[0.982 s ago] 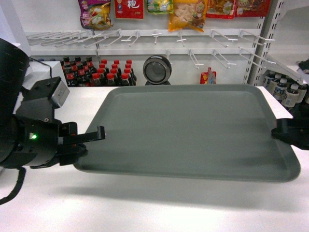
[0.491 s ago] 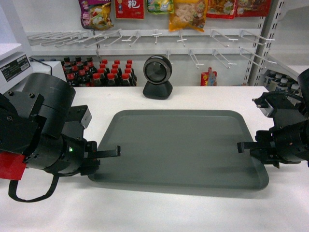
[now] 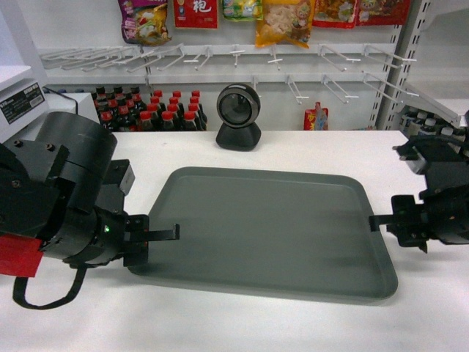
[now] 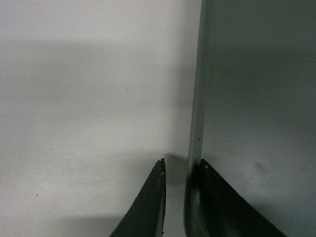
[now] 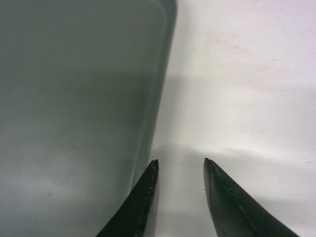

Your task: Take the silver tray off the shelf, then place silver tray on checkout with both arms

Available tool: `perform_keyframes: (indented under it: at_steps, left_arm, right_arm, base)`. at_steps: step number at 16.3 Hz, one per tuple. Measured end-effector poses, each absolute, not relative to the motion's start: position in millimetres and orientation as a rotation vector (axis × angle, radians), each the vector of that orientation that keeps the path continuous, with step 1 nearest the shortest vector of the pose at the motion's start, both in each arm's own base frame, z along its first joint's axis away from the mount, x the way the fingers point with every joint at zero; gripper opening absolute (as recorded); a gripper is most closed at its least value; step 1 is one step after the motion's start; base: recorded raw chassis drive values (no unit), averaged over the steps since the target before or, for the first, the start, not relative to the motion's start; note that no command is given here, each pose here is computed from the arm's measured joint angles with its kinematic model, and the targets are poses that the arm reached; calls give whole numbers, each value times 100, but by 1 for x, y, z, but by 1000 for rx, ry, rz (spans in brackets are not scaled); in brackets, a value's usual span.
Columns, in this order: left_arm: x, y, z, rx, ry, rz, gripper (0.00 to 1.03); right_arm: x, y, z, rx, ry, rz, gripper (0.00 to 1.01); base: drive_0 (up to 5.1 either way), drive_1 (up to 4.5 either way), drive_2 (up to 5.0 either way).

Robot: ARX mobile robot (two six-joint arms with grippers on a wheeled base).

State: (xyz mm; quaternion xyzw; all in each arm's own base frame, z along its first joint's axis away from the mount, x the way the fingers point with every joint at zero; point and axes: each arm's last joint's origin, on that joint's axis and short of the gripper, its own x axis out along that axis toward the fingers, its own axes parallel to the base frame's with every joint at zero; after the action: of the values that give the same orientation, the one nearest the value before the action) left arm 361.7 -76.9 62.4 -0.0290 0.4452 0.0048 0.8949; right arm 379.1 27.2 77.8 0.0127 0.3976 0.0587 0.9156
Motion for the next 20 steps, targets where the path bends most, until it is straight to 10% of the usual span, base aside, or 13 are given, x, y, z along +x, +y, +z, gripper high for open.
perform_keyframes:
  at_steps: [2,3,5,6,20]
  left_arm:
    - [342,-78,106,-27,756,-7,53]
    - [324,-84,153,-25,528,-16,67]
    - [277,-56,185,-35,33,-2,40]
    - [226,-29,168,-20,-16,1,2]
    - [136,0,166,-17,6,-2,1]
  right_arm:
    - [366,7,121,28,497,44,47]
    - [350,0,130,21,246,0,33]
    - [294,0,136,9,49,-3,2]
    - [240,0,146,6,36,0,2]
    - [140,0,164,6,10,0,2]
  base:
    - [0,0,0]
    - [0,0,0]
    - [0,0,0]
    - [0,0,0]
    - [0,0,0]
